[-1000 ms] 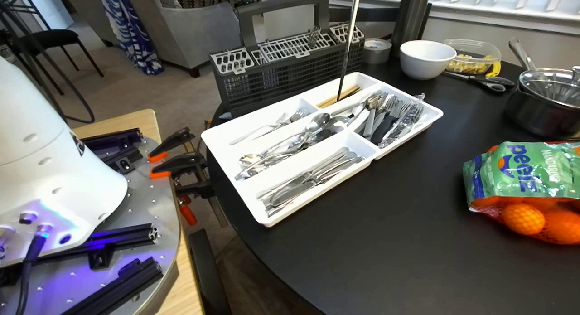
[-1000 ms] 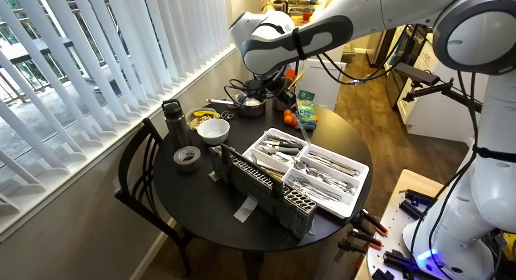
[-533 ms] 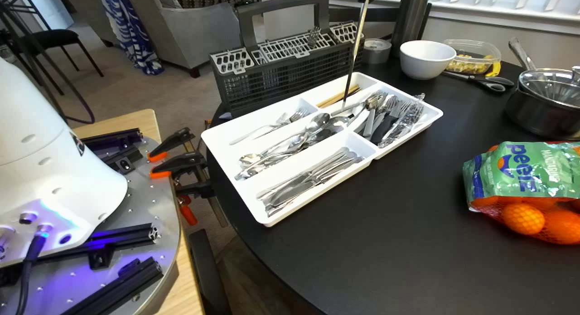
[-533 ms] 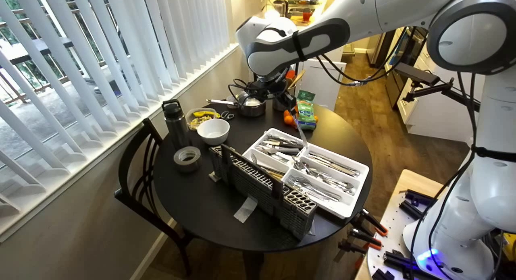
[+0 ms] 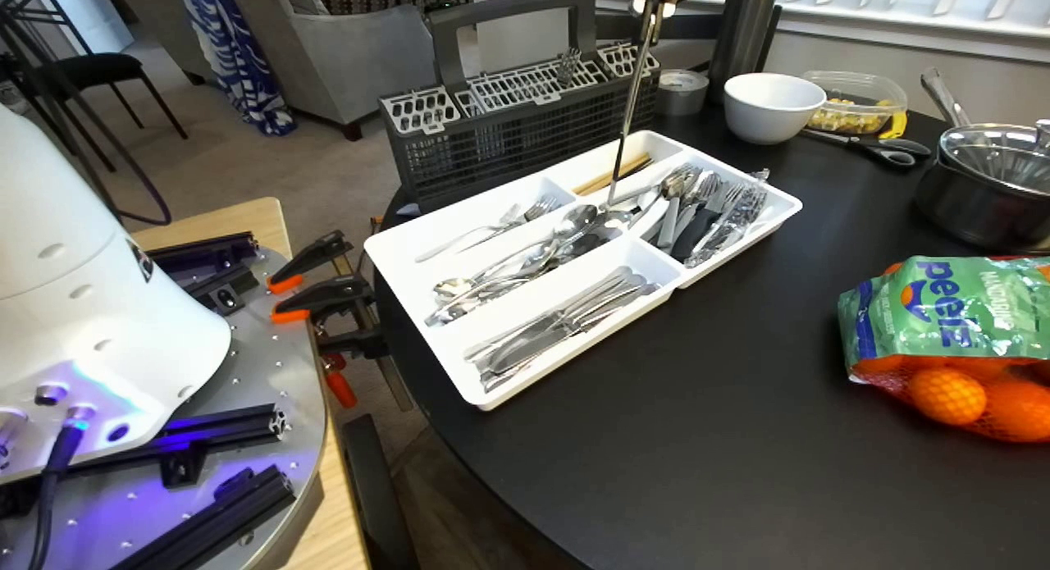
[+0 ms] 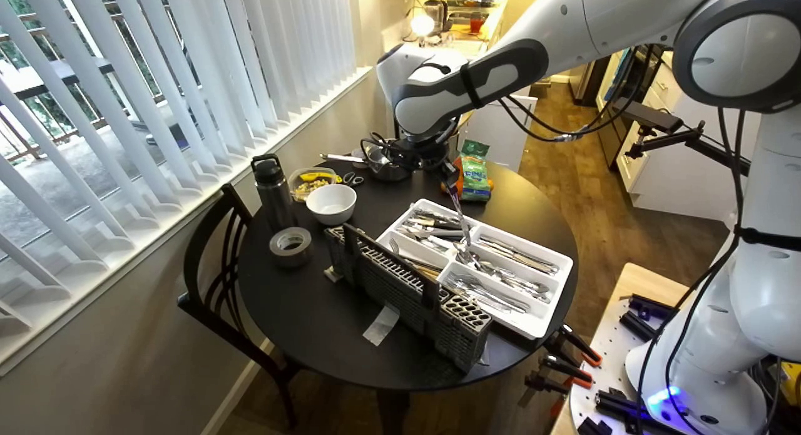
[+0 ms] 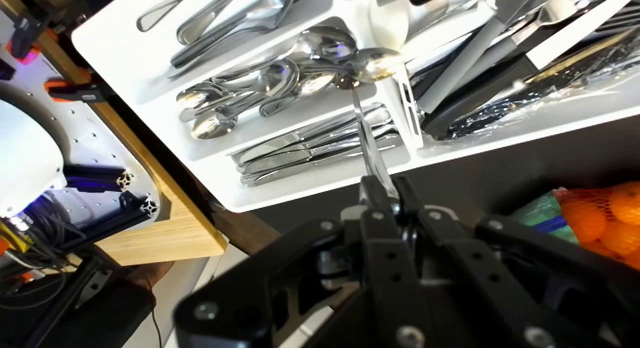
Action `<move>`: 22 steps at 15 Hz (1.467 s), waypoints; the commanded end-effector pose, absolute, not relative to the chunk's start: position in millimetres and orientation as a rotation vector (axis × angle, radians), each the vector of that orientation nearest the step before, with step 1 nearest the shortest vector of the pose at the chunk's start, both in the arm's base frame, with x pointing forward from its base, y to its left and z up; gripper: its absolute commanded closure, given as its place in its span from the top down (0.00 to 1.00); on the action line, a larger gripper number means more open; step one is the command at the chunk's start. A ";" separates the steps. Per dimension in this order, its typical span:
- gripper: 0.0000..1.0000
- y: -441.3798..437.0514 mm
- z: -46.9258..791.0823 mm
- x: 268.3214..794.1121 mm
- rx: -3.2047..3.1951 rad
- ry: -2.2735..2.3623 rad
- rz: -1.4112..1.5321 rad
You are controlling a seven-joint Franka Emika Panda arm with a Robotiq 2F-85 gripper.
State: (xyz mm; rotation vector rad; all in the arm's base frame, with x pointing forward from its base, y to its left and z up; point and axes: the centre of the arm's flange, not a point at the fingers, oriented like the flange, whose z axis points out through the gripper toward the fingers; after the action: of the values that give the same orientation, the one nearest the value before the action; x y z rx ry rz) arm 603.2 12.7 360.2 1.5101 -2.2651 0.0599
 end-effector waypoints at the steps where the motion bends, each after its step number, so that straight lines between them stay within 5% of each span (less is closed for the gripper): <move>1: 0.02 8.8 381.8 570.9 1.502 -2.275 0.078; 12: 0.02 -12.3 359.9 552.4 1.396 -2.169 0.068; 13: 0.08 -9.6 362.1 564.7 1.412 -2.150 0.052; 17: 0.02 -10.4 356.5 561.5 1.408 -2.141 0.044; 22: 0.02 1.8 354.4 509.2 1.277 -1.981 -0.140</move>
State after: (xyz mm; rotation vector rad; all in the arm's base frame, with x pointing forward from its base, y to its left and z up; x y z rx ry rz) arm 539.7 -4.7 346.0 1.3456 -2.0395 -0.0367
